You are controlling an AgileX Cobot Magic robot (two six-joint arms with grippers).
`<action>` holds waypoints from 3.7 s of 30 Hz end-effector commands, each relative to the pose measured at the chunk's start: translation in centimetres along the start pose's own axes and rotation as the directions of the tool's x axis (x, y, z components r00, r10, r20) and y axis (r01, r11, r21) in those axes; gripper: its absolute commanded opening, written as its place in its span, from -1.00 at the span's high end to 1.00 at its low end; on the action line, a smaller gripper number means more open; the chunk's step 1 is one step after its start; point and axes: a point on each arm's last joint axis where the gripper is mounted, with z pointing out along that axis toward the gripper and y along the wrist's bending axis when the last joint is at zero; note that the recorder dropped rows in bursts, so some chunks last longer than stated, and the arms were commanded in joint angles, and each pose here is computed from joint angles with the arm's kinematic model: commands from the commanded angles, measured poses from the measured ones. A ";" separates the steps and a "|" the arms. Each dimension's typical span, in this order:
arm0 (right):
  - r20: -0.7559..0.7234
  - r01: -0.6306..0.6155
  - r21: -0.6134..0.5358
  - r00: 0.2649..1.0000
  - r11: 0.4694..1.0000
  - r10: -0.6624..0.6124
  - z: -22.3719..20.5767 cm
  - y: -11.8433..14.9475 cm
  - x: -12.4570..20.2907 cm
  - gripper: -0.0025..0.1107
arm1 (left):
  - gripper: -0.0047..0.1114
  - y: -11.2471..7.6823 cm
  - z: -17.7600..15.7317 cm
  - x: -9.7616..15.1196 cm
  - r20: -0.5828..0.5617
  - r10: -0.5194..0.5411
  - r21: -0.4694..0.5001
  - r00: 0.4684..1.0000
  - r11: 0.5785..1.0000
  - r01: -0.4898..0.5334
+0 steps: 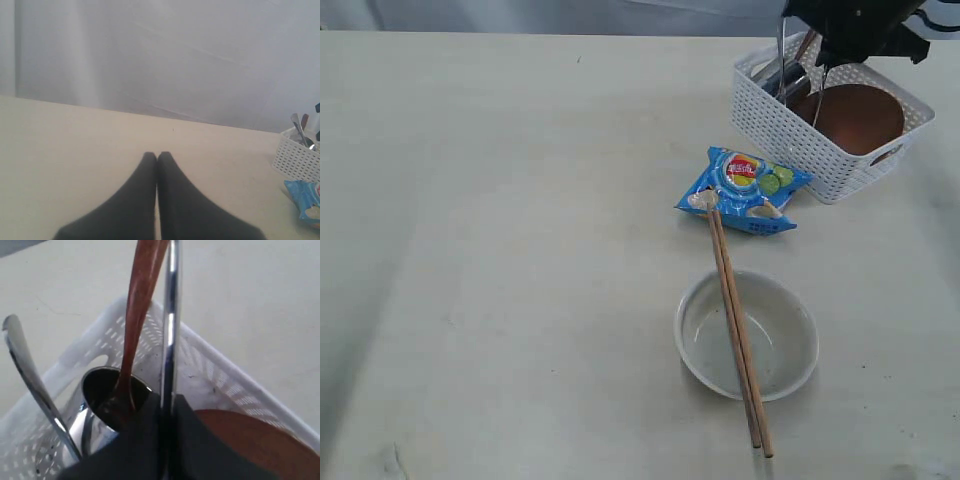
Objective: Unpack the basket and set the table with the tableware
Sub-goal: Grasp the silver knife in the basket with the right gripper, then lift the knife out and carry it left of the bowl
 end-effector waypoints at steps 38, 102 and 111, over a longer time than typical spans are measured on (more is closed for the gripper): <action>0.062 0.362 -0.481 0.923 0.799 -0.381 -18.2 11.3 15.0 0.96 | 0.92 0.0 0.0 0.1 -0.001 0.015 0.001 1.000 1.000 -0.015; -0.258 0.111 -0.586 0.913 0.803 -0.315 -10.6 21.5 32.0 0.96 | 0.92 0.0 0.0 0.1 -0.001 0.015 0.001 1.000 1.000 -0.015; -0.266 0.115 -0.563 0.912 0.818 -0.311 -9.1 21.4 32.5 0.96 | 0.92 0.0 0.0 0.1 -0.001 0.015 0.001 1.000 1.000 -0.015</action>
